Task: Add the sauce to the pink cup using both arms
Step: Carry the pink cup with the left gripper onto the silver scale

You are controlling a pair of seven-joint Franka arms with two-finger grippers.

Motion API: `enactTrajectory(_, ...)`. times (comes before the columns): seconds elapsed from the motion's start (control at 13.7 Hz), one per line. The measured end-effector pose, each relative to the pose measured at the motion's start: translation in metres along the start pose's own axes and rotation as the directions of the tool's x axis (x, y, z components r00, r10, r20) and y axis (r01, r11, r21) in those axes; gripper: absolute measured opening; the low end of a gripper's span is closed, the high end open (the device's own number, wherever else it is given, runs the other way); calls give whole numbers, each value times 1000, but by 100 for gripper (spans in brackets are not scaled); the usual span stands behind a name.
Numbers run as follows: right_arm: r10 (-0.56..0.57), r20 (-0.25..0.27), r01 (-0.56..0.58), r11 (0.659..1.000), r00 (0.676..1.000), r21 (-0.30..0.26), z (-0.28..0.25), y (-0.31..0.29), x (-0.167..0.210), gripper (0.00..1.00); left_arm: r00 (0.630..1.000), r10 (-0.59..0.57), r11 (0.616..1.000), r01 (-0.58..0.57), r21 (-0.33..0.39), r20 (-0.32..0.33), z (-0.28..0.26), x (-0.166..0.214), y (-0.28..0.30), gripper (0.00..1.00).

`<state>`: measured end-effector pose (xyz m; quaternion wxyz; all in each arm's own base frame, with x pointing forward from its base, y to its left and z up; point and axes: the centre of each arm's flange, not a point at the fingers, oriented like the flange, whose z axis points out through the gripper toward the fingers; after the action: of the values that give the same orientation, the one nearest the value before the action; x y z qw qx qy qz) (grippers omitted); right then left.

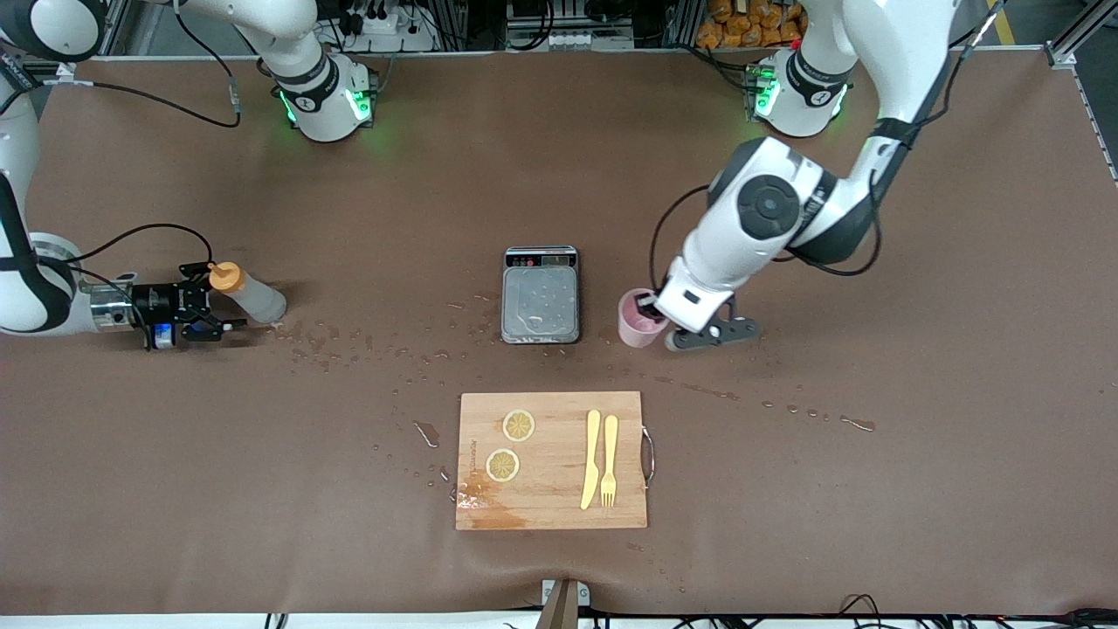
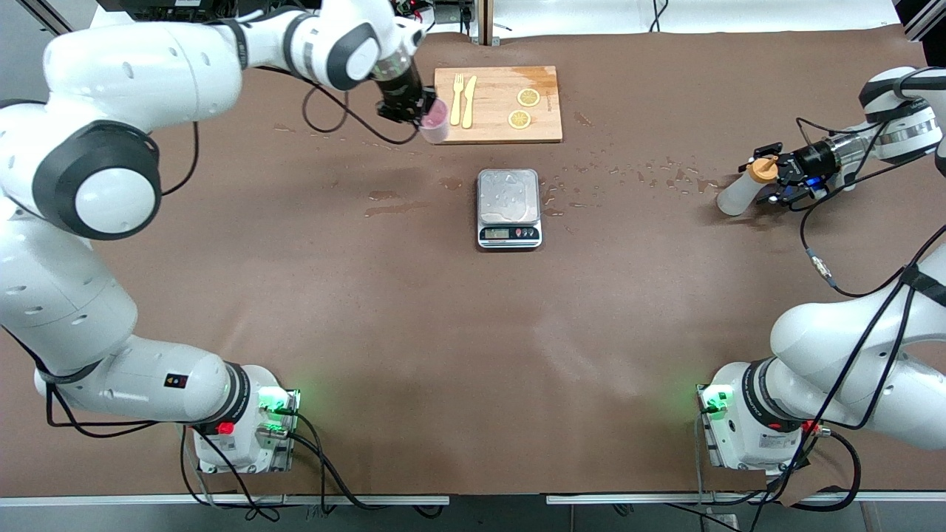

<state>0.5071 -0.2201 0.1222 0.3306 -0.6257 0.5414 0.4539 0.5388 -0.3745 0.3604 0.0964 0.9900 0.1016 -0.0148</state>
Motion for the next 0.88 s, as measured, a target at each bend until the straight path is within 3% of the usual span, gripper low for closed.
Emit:
enactTrajectory(0.29, 6, -4, -6, 1000, 1000, -1, 10, 0, 3, 96, 999, -20, 999, 20, -28, 27, 16, -38, 58, 4)
enactTrajectory(0.36, 6, -4, -6, 1000, 1000, 0, 10, 0, 3, 90, 999, -25, 999, 26, -37, 32, 20, -44, 70, 4)
enactTrajectory(0.58, 5, -4, -5, 1000, 1000, 1, 9, 0, 2, 57, 999, -24, 998, 27, -63, 45, 32, -59, 98, 4)
enactTrajectory(0.88, 0, -9, 0, 1000, 1000, 4, 6, -2, 1, 52, 999, 7, 997, -3, -74, 48, 48, -78, 116, 4)
